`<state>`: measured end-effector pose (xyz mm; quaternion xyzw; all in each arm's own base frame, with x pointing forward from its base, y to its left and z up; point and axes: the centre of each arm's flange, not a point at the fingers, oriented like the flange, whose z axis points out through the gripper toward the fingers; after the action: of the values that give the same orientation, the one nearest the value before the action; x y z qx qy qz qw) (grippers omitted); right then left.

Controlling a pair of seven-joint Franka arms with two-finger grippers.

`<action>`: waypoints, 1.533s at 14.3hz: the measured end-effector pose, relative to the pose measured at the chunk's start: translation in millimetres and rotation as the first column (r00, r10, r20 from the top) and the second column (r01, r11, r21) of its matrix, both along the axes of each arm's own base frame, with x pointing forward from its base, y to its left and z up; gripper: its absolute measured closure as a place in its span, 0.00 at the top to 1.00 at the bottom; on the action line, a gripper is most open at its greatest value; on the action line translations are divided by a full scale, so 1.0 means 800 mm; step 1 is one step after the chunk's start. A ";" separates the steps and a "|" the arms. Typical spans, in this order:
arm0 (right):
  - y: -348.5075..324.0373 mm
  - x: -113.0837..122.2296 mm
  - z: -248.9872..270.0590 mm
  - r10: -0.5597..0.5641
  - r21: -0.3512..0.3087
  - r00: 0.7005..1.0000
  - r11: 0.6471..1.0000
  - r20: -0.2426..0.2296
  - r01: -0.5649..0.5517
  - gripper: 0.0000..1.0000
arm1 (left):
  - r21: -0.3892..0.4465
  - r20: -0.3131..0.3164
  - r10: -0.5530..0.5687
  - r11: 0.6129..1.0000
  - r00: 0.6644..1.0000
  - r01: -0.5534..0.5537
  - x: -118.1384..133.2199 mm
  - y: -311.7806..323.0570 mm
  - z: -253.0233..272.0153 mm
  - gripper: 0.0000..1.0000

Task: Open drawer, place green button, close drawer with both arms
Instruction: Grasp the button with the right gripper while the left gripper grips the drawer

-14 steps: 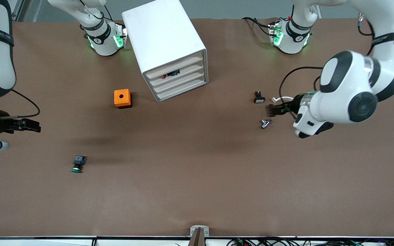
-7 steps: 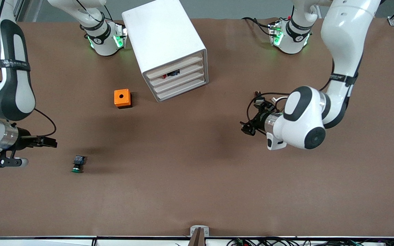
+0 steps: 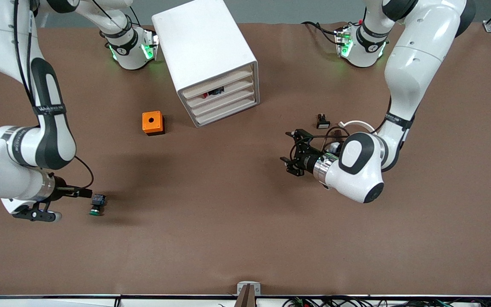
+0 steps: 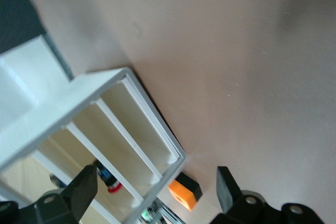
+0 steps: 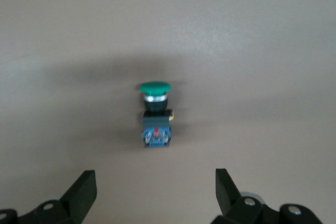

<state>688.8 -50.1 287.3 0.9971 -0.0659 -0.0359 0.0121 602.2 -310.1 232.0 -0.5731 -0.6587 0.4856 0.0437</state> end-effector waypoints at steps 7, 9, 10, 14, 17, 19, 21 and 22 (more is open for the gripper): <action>0.002 0.005 -0.068 -0.062 -0.017 0.997 0.998 0.050 0.063 1.00 | 0.067 -0.354 0.030 0.998 0.935 -0.007 -0.059 -0.045 -0.087 1.00; 0.001 0.006 -0.085 -0.074 -0.013 0.995 0.997 0.063 0.075 1.00 | 0.063 -0.405 -0.001 0.998 0.914 0.029 -0.084 -0.077 -0.096 1.00; 0.002 0.005 -0.093 -0.084 -0.004 0.995 0.996 0.061 0.084 1.00 | 0.064 -0.425 -0.007 0.997 0.905 0.038 -0.094 -0.091 -0.097 1.00; 0.005 0.004 -0.109 -0.090 0.001 0.995 0.996 0.053 0.090 1.00 | 0.065 -0.492 -0.008 0.997 0.871 0.046 -0.120 -0.122 -0.111 0.88; 0.006 0.000 -0.119 -0.088 -0.001 0.993 0.996 0.078 0.089 1.00 | 0.058 -0.518 -0.029 0.996 0.855 0.069 -0.137 -0.135 -0.123 0.56; 0.010 -0.008 -0.131 -0.085 -0.004 0.993 0.996 0.081 0.086 1.00 | 0.060 -0.529 -0.049 0.994 0.847 0.095 -0.154 -0.150 -0.132 0.49; 0.013 -0.010 -0.134 -0.082 -0.004 0.994 0.997 0.078 0.083 1.00 | 0.060 -0.537 -0.069 0.991 0.841 0.119 -0.170 -0.164 -0.138 0.49; 0.014 -0.010 -0.134 -0.081 -0.004 0.994 0.997 0.079 0.081 0.93 | 0.060 -0.539 -0.078 0.990 0.839 0.131 -0.177 -0.171 -0.140 0.49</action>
<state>680.8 -39.0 180.1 0.9942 -0.1070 0.0033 0.0116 461.0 -446.5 120.3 -0.4473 -0.6103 0.5913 0.2789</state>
